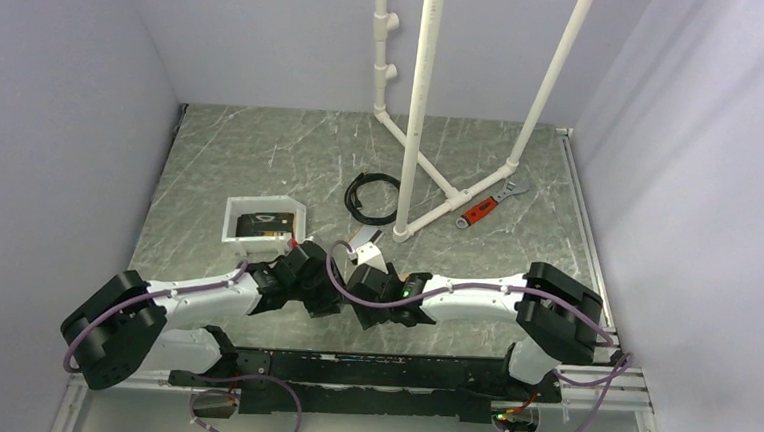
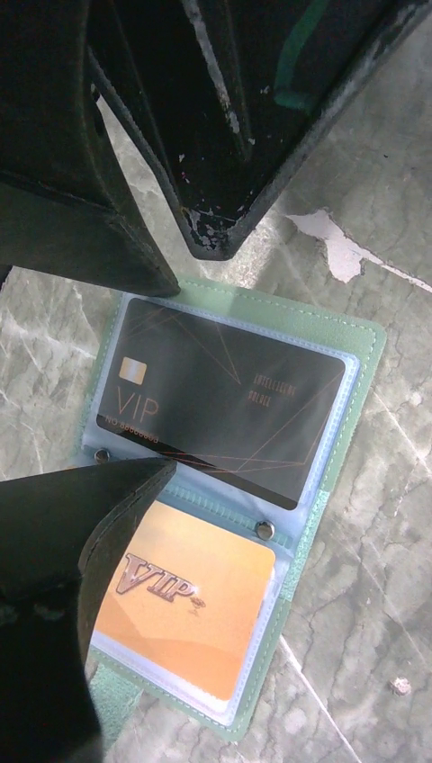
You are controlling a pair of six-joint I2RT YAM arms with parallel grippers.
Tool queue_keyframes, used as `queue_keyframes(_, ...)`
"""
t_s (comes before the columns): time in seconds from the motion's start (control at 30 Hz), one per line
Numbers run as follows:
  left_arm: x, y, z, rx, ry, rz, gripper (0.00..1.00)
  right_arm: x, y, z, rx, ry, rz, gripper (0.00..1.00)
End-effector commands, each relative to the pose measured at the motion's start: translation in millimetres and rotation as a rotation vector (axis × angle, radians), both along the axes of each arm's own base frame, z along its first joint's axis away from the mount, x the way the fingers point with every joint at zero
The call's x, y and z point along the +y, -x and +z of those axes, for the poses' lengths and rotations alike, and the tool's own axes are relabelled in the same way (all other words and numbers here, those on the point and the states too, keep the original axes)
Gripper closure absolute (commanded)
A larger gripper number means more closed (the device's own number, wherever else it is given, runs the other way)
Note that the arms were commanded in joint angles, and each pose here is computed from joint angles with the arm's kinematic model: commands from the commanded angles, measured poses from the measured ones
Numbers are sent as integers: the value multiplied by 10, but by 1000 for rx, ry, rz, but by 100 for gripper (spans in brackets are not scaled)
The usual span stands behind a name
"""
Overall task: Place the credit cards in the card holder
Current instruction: Insert the credit card into the card holder.
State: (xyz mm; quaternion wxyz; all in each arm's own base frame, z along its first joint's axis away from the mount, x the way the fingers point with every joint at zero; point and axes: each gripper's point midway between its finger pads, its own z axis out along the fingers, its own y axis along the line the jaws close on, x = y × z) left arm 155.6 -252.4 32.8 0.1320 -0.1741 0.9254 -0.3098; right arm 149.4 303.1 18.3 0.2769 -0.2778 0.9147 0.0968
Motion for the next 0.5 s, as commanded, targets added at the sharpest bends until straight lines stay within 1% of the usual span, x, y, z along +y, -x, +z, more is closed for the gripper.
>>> queue_keyframes(0.0, 39, -60, 59, -29, 1, 24, 44, 73, 77, -9, 49, -10, -46, 30)
queue_keyframes(0.03, 46, -61, 61, -28, 0, 27, 44, 72, 86, -11, 56, -11, -58, 31)
queue_keyframes(0.23, 63, -76, 110, -39, 4, 36, 43, 12, 53, -52, 51, 10, -126, 42)
queue_keyframes(0.33, 39, -86, 147, -41, 18, 29, 44, 54, 65, -17, 52, -33, -117, 50)
queue_keyframes(0.47, -48, -113, 209, -47, 61, 6, 46, 72, 66, 50, 44, -105, -118, 54)
